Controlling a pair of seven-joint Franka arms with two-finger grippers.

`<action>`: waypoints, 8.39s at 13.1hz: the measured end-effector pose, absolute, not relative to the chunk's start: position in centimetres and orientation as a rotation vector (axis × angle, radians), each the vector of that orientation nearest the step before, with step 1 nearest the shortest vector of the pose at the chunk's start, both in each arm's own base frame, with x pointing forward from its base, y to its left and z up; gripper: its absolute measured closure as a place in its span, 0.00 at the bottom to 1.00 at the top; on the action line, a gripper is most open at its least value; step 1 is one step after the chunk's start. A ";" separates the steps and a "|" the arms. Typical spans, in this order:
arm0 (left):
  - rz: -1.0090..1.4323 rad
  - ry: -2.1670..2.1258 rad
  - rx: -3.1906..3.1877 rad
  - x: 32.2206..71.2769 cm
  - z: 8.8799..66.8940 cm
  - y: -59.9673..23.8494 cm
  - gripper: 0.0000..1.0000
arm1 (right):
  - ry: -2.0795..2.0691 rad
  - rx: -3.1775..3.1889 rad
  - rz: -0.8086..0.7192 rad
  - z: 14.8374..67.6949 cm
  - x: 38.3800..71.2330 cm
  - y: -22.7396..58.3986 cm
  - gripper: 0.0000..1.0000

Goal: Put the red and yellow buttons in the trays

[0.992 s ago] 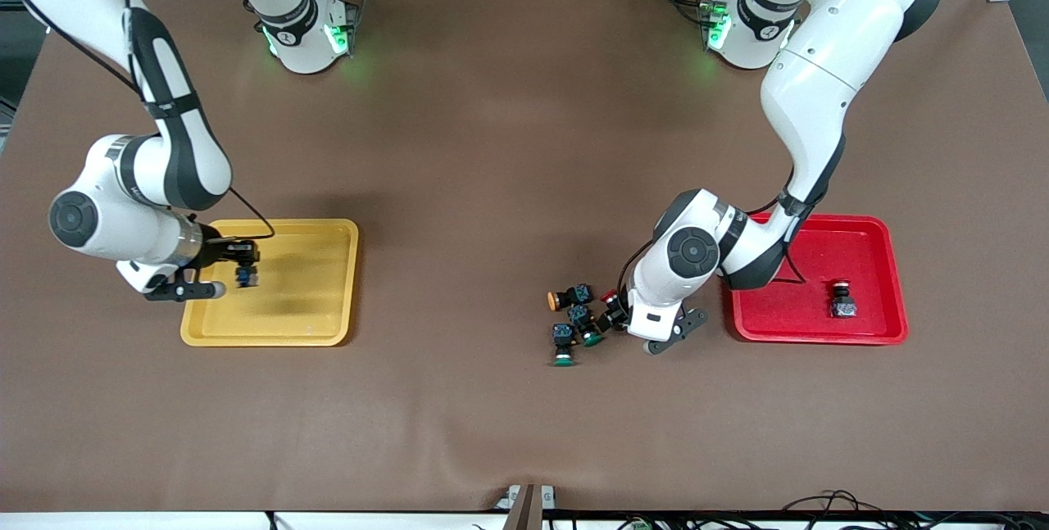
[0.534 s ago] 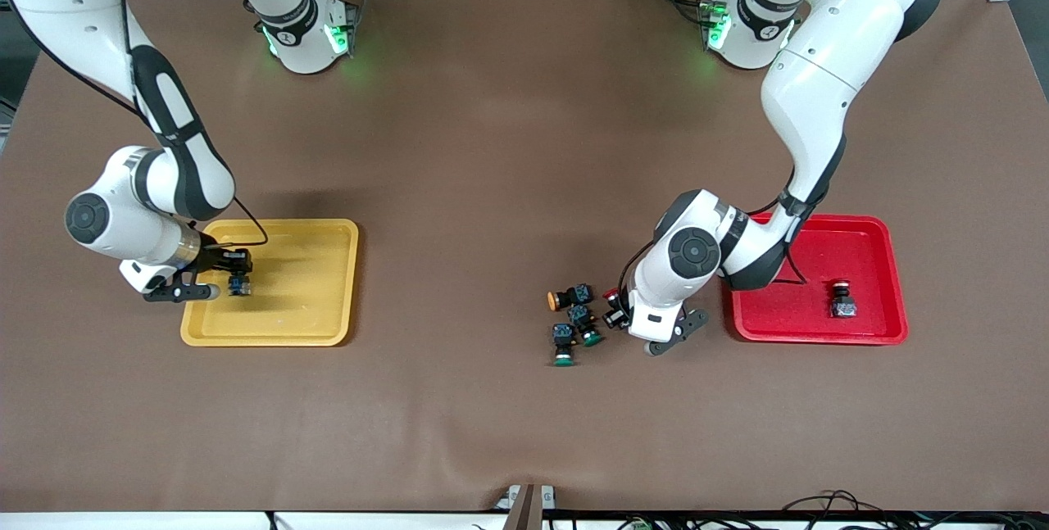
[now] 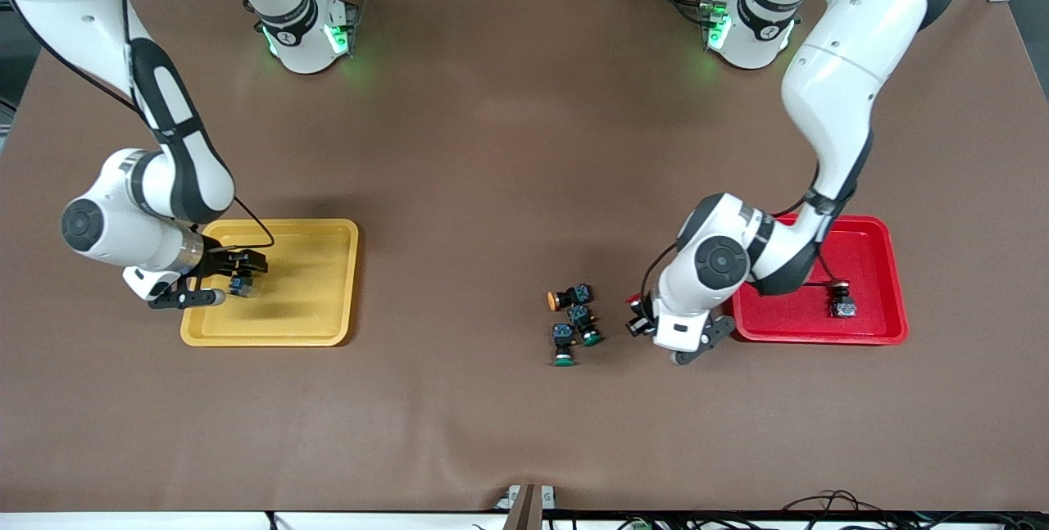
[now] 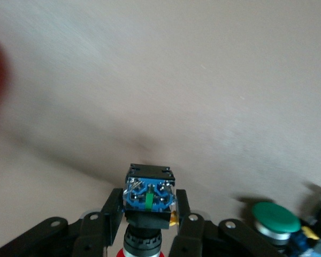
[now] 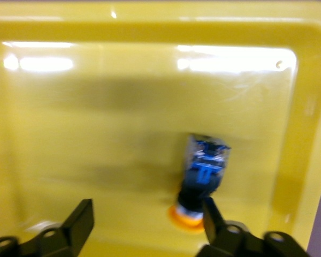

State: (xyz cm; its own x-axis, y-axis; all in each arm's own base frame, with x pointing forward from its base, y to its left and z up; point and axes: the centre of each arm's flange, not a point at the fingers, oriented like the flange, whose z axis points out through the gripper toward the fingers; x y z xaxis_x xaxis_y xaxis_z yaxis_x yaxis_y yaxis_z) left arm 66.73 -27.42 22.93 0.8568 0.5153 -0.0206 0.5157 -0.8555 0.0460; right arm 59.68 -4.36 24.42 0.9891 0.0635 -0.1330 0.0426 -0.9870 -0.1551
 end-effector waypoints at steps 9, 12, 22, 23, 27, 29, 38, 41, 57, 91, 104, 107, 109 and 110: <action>-0.162 0.434 3.073 66.0 25.3 -12.0 0.56 | 0.457 -2.831 0.331 35.8 63.6 8.8 0.00; -0.190 0.311 3.081 66.0 24.3 -7.6 0.56 | 0.659 -2.798 0.309 37.8 64.2 16.1 0.00; -0.142 0.187 3.111 66.1 21.9 0.4 0.56 | 1.119 -2.574 0.088 31.3 65.8 36.6 0.00; -0.141 0.174 3.110 66.1 21.8 0.4 0.50 | 1.129 -2.570 0.065 30.3 65.1 39.0 0.00; -0.120 0.162 3.106 66.3 22.0 0.2 0.24 | 1.229 -2.563 -0.012 26.1 63.0 46.7 0.00; -0.090 0.163 3.107 66.7 22.8 0.2 0.04 | 1.241 -2.518 -0.041 24.3 62.6 48.9 0.00; 0.043 0.166 3.163 65.5 40.6 -0.2 0.00 | 1.220 -2.523 -0.073 19.0 59.2 53.2 0.06; 0.014 0.146 3.162 63.8 45.0 -0.8 0.00 | 1.202 -2.549 -0.100 17.9 58.6 53.7 0.24; -0.062 0.086 3.147 60.0 59.4 -1.3 0.00 | 0.899 -2.953 0.171 32.2 67.1 36.7 0.58; 0.145 0.128 3.130 59.3 62.4 -1.0 0.00 | -0.068 -3.011 -0.042 25.1 65.6 3.7 0.00; 0.148 0.124 3.129 59.4 62.5 -1.1 0.00 | -0.268 -3.053 0.083 50.9 68.7 3.0 0.00; 0.149 0.123 3.128 59.4 62.5 -1.1 0.00 | -0.282 -3.091 0.160 56.0 65.8 2.4 0.00; 0.149 0.122 3.128 59.4 62.5 -1.2 0.00 | -0.280 -3.088 0.186 59.4 63.5 2.0 0.00; 0.149 0.121 3.128 59.4 62.5 -1.2 0.00 | -0.278 -3.089 0.173 61.2 62.4 1.9 0.00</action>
State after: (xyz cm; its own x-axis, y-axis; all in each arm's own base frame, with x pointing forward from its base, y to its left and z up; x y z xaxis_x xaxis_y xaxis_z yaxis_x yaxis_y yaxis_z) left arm 59.38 -1.20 62.49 0.9925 0.0776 0.0946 0.0768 -0.9970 0.0115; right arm 62.38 1.88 61.25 0.9778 0.1799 -0.1075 0.1760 -0.9833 -0.0455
